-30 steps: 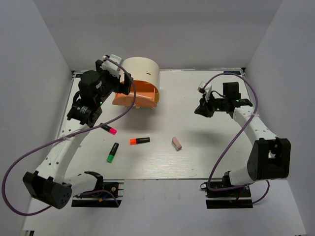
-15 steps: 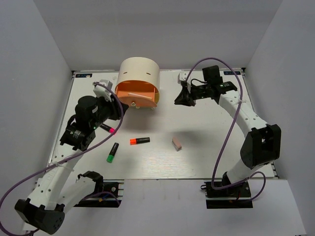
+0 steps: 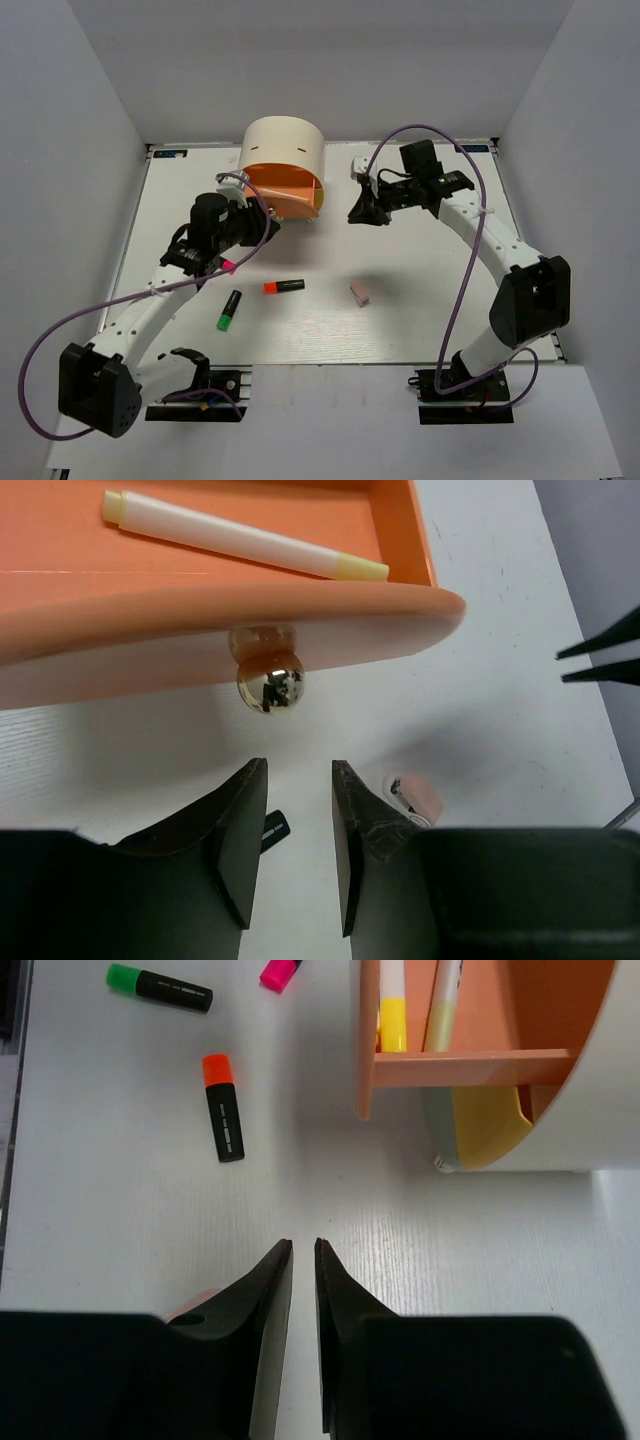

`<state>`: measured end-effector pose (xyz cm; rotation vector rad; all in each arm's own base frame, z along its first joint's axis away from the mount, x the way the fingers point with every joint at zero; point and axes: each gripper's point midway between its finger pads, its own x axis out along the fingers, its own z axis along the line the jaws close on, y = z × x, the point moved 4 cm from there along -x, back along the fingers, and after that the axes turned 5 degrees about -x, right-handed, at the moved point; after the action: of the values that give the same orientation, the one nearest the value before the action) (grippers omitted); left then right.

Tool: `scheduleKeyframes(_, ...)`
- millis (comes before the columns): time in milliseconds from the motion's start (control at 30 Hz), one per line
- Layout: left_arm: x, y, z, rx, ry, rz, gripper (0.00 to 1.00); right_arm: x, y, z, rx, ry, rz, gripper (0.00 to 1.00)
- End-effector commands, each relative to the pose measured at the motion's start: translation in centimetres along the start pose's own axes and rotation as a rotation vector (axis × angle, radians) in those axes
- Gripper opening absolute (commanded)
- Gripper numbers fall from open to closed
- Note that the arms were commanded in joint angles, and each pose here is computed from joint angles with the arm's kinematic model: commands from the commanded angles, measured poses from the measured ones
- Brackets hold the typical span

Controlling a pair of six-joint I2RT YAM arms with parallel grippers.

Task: Sort the stationery into containers
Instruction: Close the drawer in the storage box.

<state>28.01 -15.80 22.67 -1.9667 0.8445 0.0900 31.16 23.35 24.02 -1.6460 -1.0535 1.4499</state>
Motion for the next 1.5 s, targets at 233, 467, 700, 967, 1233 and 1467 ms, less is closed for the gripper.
scheduleKeyframes(233,1.4,-1.6,-0.1,-0.011,0.005,-0.048,0.48,-0.9,-0.7,1.4,-0.002,0.03,-0.015,0.21)
scheduleKeyframes(467,2.7,-2.4,0.5,-0.031,-0.041,-0.087,0.49,-0.8,-0.3,1.7,0.013,0.028,-0.009,0.21)
scheduleKeyframes(700,4.2,-3.0,0.6,-0.047,-0.042,-0.105,0.49,-0.9,0.2,2.2,0.019,0.031,-0.003,0.21)
scheduleKeyframes(967,5.5,-3.9,0.7,-0.055,-0.051,-0.125,0.49,-0.9,0.6,2.5,0.026,0.03,0.005,0.21)
scheduleKeyframes(1233,6.0,-4.6,0.2,-0.066,-0.021,-0.154,0.49,-0.8,1.1,2.7,0.037,0.024,0.009,0.22)
scheduleKeyframes(1467,7.3,-5.8,0.0,-0.064,-0.023,-0.17,0.49,-0.9,1.0,2.8,0.034,0.025,0.008,0.22)
